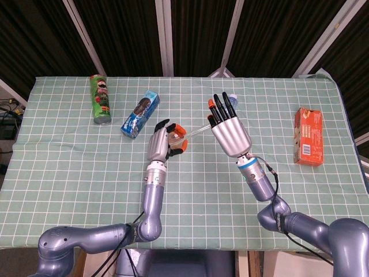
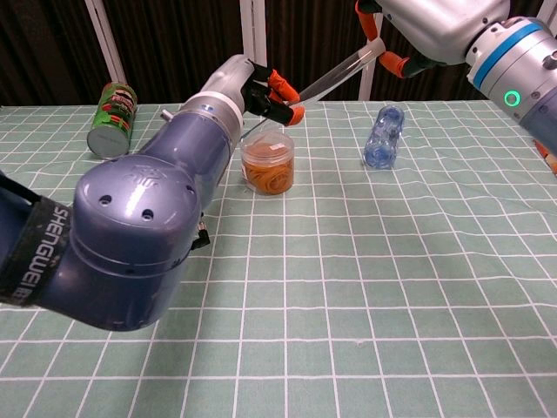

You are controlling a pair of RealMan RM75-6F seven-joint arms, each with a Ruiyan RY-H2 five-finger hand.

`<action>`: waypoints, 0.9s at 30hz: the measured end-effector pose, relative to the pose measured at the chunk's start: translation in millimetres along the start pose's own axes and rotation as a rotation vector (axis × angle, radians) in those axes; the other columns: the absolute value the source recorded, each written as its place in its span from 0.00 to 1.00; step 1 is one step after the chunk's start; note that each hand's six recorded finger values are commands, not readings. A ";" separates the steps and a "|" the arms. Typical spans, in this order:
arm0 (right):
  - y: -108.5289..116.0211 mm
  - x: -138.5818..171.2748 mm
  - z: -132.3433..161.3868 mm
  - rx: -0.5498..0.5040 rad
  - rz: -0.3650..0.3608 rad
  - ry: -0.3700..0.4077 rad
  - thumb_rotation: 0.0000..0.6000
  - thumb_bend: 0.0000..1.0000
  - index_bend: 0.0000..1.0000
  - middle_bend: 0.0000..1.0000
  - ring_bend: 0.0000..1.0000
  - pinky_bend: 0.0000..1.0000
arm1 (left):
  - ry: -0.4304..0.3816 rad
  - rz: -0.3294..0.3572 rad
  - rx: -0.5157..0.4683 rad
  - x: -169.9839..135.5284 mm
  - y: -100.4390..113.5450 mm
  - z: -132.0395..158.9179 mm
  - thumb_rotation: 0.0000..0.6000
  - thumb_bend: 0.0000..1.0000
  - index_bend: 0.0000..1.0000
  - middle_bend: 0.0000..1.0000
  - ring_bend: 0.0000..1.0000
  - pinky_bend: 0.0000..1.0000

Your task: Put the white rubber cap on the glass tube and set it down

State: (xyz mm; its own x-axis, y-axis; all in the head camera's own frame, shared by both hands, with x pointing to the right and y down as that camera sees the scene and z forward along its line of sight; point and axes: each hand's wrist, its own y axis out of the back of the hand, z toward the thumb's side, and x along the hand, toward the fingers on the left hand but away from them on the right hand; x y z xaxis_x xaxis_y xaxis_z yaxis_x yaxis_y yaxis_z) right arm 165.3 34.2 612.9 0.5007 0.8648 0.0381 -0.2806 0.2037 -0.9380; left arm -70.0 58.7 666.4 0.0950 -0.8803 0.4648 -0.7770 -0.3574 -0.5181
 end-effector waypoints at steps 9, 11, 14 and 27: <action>5.2 1.1 2.0 -0.006 -0.008 0.009 1.00 0.50 0.65 0.23 0.10 0.09 | -0.016 -0.002 -0.003 -1.0 -1.0 7.8 1.00 0.79 0.54 0.50 0.11 0.00; 5.7 1.5 2.5 -0.007 -0.007 0.010 1.00 0.50 0.65 0.23 0.10 0.09 | -0.019 -0.003 -0.002 -1.4 -1.3 8.9 1.00 0.79 0.54 0.50 0.11 0.00; 6.1 2.3 3.2 -0.007 -0.006 0.012 1.00 0.50 0.62 0.22 0.10 0.09 | -0.021 -0.004 -0.002 -1.7 -1.6 9.5 1.00 0.79 0.54 0.50 0.11 0.00; 1.7 6.6 -1.5 0.009 0.032 -0.005 1.00 0.50 0.19 0.08 0.02 0.09 | -0.042 0.000 -0.001 -2.8 0.2 9.1 1.00 0.79 0.54 0.50 0.11 0.00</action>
State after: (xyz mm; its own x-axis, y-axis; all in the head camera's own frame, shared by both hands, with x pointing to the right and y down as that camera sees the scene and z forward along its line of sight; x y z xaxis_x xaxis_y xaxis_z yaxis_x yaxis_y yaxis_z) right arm 169.4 39.6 611.0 0.4870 0.8733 0.0098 -0.3035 0.1797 -0.9358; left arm -64.8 58.2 658.4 0.1215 -0.8926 0.4341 -0.7774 -0.3575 -0.5175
